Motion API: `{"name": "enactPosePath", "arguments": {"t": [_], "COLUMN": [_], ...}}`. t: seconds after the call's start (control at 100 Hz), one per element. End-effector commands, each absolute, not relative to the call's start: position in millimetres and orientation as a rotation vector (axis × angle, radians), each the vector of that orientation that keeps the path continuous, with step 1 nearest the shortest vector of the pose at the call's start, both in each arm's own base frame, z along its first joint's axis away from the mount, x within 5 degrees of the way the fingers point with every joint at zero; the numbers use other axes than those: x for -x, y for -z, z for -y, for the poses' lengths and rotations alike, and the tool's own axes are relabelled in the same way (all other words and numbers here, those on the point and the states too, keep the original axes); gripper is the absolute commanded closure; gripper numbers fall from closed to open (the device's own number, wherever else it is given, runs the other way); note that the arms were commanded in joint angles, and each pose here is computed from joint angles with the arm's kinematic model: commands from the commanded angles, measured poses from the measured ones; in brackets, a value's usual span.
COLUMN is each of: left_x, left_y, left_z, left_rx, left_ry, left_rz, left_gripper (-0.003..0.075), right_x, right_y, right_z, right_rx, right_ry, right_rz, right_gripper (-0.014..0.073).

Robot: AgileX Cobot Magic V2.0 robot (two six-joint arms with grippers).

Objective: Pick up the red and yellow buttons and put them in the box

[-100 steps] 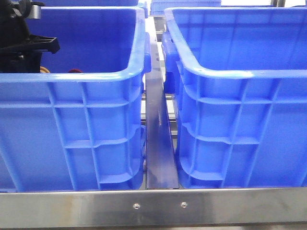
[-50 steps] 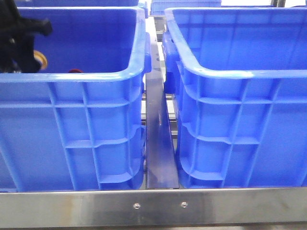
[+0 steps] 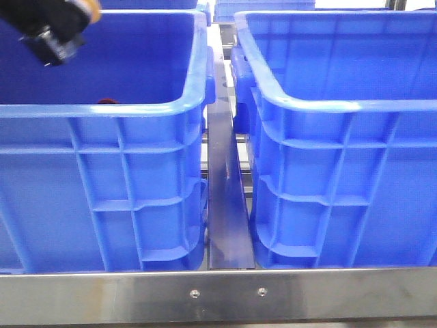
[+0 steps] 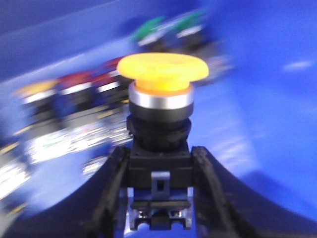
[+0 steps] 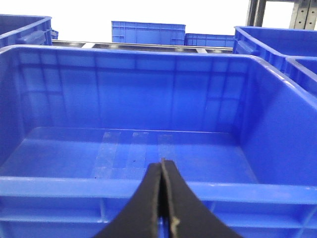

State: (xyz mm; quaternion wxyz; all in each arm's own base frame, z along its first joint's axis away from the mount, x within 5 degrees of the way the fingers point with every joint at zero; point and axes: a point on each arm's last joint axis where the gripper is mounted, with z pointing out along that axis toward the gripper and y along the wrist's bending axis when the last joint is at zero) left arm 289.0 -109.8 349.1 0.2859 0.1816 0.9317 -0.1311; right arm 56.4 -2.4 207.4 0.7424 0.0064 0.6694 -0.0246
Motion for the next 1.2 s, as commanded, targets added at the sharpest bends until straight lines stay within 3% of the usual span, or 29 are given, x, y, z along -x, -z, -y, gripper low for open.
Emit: {"name": "enactPosePath", "arguments": {"t": [0.0,0.44,0.67,0.86,1.19], "left_x": [-278,-236,-228,-227,-227], "left_y": [-375,-377,-377,-377,-376], "left_z": [122,192,202,203,202], "left_rx": [-0.522,-0.983,-1.042,-1.042,-1.046], "left_ry": [0.43,0.543,0.559,0.561,0.562], "left_rz": [-2.347,-2.189,-2.166,-2.168,-2.172], "left_gripper": [0.0671,0.0671,0.0671,0.0671,0.0671], "right_x": [-54,-54,-53,-49,-52], "right_y": [-214,-214,-216,-235,-286], "right_z": [2,2,2,2,3], "right_rx": [-0.005,-0.005,-0.004,-0.008,-0.02], "right_ry": [0.057,0.057,0.057,0.06,0.066], "right_rz": [-1.374,-1.373,-1.366,-1.384,-1.588], "right_gripper": [0.0697,0.0697,0.0697,0.0697,0.0697]}}
